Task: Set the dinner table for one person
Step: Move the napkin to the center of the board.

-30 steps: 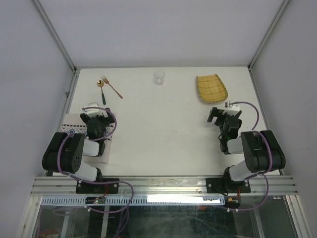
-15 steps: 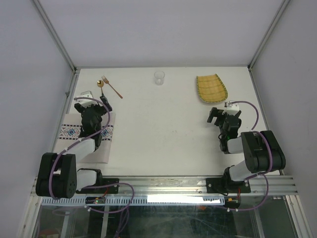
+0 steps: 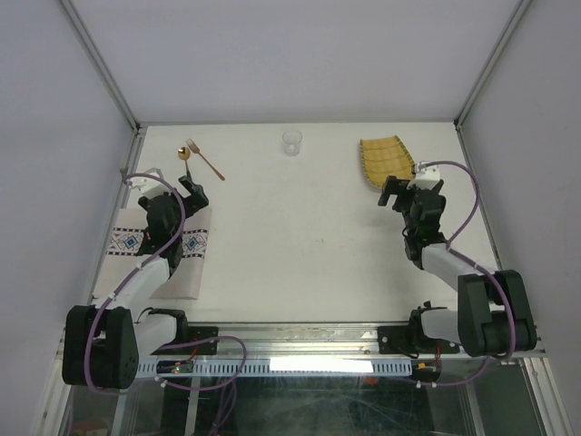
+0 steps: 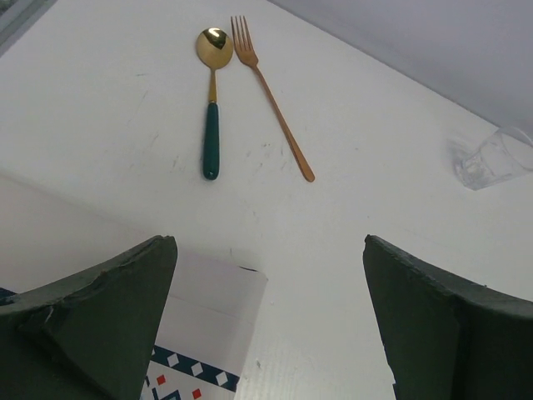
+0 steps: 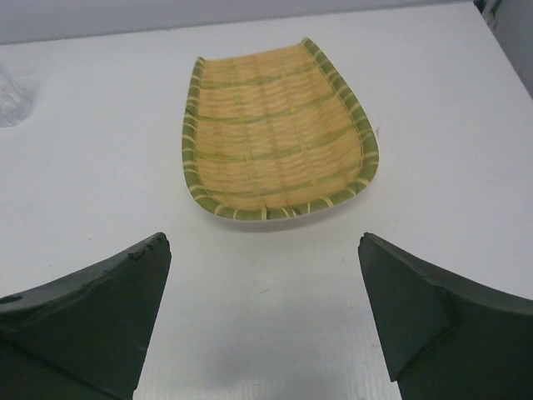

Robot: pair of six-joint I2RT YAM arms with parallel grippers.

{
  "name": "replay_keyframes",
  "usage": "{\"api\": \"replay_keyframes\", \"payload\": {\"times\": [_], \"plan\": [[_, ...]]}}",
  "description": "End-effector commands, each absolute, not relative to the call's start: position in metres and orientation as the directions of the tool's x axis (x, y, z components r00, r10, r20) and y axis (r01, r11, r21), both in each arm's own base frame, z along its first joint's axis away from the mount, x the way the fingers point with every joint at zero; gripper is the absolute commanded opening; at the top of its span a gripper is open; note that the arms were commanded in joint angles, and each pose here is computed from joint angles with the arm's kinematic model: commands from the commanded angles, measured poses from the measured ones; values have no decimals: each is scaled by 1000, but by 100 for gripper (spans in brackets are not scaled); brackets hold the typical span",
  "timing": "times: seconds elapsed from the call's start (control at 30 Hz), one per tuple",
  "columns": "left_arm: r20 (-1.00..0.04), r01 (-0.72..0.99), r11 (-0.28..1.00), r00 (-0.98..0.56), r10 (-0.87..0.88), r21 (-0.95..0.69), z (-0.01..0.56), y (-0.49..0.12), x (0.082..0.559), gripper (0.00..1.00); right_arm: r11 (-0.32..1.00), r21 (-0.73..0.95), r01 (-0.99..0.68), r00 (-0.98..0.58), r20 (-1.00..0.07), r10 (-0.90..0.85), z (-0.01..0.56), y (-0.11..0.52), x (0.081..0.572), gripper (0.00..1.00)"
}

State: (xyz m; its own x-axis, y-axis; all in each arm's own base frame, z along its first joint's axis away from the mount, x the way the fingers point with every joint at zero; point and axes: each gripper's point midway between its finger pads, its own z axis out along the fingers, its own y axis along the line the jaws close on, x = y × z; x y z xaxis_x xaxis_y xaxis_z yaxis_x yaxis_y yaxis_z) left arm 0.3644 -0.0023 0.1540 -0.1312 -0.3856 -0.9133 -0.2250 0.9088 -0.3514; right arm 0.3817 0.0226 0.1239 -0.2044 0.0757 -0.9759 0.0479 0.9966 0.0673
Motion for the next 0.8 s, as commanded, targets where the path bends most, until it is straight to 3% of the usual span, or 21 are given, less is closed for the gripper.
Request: {"api": "replay_keyframes", "payload": {"times": [0.0, 0.27, 0.47, 0.77], "plan": [[-876, -245, 864, -98, -472, -439, 175, -3, 362, 99, 1000, 12, -6, -163, -987, 10, 169, 35, 392, 100], [-827, -196, 852, -213, -520, -486, 159, -25, 356, 99, 998, 12, -65, -161, -987, 1, 182, 58, 392, 100], [-778, -102, 860, -384, -497, -500, 145, -55, 357, 99, 996, 8, -91, -187, -982, -9, 180, 69, 392, 100], [-711, -266, 913, -573, -408, -310, 104, -38, 362, 92, 994, 5, -108, -212, -977, -18, 176, 76, 392, 100]]}}
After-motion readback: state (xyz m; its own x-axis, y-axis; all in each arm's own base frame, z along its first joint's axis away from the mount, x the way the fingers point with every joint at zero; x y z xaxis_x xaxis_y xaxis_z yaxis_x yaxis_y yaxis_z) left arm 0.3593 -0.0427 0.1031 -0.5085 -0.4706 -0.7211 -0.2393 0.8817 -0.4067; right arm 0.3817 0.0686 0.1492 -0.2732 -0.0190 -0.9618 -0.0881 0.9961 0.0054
